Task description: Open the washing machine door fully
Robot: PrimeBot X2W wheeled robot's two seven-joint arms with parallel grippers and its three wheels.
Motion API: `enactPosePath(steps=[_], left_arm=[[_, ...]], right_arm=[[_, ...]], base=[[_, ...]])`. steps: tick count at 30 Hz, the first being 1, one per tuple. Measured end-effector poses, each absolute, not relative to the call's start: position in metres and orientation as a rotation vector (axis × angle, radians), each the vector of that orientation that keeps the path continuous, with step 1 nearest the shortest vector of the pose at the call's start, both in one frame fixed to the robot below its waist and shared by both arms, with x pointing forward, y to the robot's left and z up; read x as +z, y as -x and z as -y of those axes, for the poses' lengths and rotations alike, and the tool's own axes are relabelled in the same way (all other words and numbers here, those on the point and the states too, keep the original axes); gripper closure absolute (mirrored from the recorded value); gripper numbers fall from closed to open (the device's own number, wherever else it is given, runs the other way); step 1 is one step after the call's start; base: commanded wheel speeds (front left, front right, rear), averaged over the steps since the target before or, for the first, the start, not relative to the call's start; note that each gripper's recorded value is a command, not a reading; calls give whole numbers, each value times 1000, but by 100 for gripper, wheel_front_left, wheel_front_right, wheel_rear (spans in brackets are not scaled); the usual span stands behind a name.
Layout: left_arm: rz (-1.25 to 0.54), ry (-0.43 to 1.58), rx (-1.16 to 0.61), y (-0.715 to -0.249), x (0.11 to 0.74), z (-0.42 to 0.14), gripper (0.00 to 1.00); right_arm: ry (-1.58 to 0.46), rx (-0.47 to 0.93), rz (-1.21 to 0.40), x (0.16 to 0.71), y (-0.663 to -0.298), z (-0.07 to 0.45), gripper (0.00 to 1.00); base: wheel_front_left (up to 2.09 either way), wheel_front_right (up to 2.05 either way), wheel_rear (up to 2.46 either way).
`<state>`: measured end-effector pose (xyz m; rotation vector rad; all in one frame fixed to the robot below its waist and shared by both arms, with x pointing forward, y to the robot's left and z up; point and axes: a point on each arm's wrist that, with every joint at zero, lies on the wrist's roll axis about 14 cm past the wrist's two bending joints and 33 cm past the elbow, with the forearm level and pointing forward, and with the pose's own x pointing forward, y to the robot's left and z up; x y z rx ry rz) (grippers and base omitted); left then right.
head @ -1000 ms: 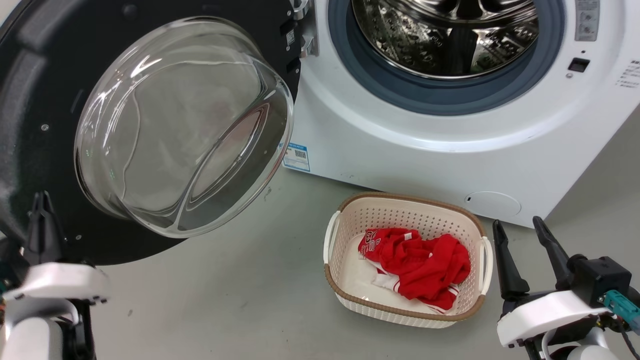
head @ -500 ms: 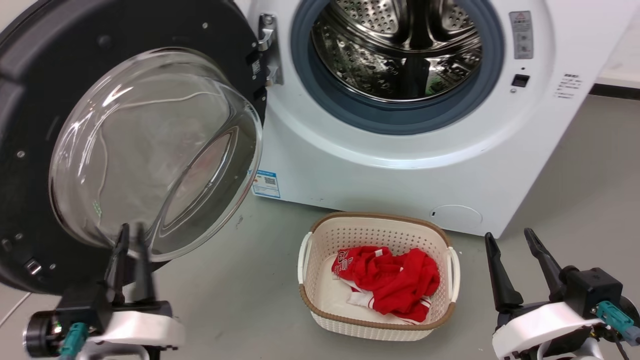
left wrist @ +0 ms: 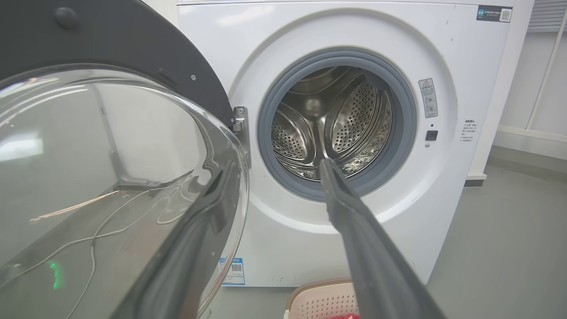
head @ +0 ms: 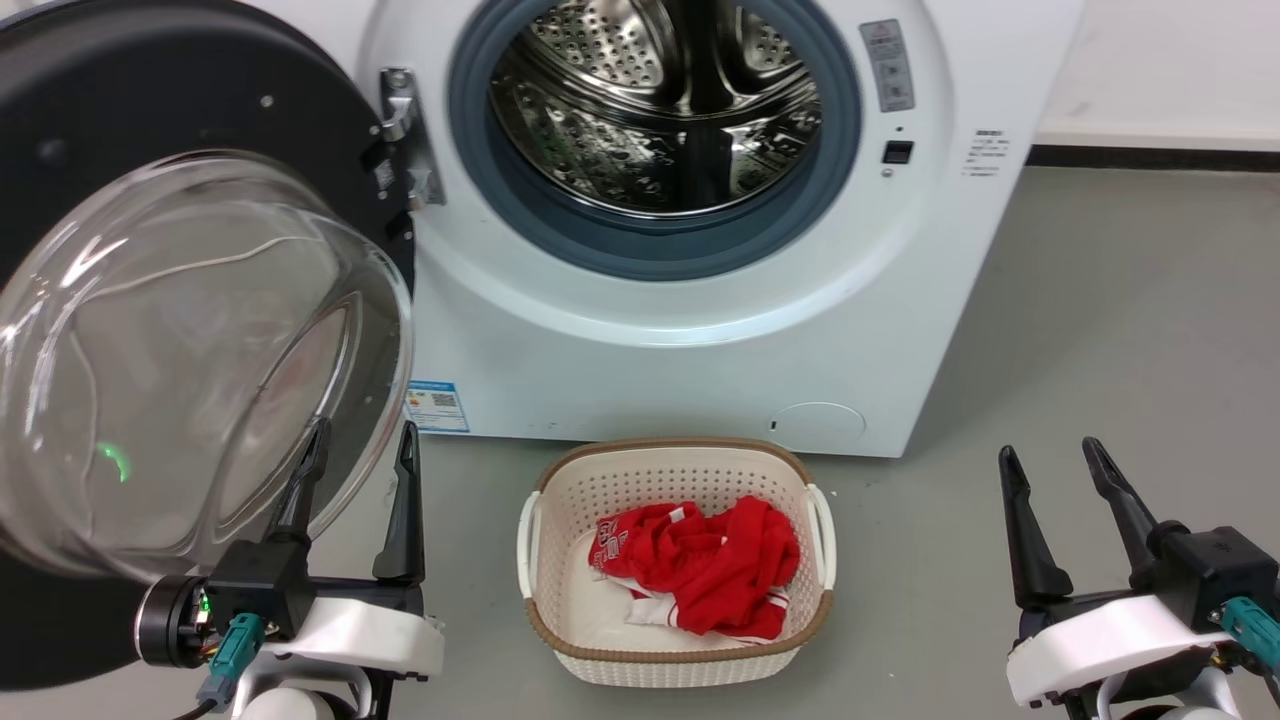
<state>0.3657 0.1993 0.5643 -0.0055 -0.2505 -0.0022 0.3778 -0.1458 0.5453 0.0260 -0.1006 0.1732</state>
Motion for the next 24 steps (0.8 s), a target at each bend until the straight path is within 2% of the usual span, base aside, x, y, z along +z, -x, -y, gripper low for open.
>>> enactPosePath(steps=[9, 24], left_arm=[[239, 32, -54, -381, 561, -177, 0], [212, 32, -46, -383, 552, -179, 0]], right_arm=[[-22, 106, 89, 542, -366, 169, 0], [-32, 113, 72, 536, -367, 166, 0]], base=[[0, 0, 0], [0, 0, 0]])
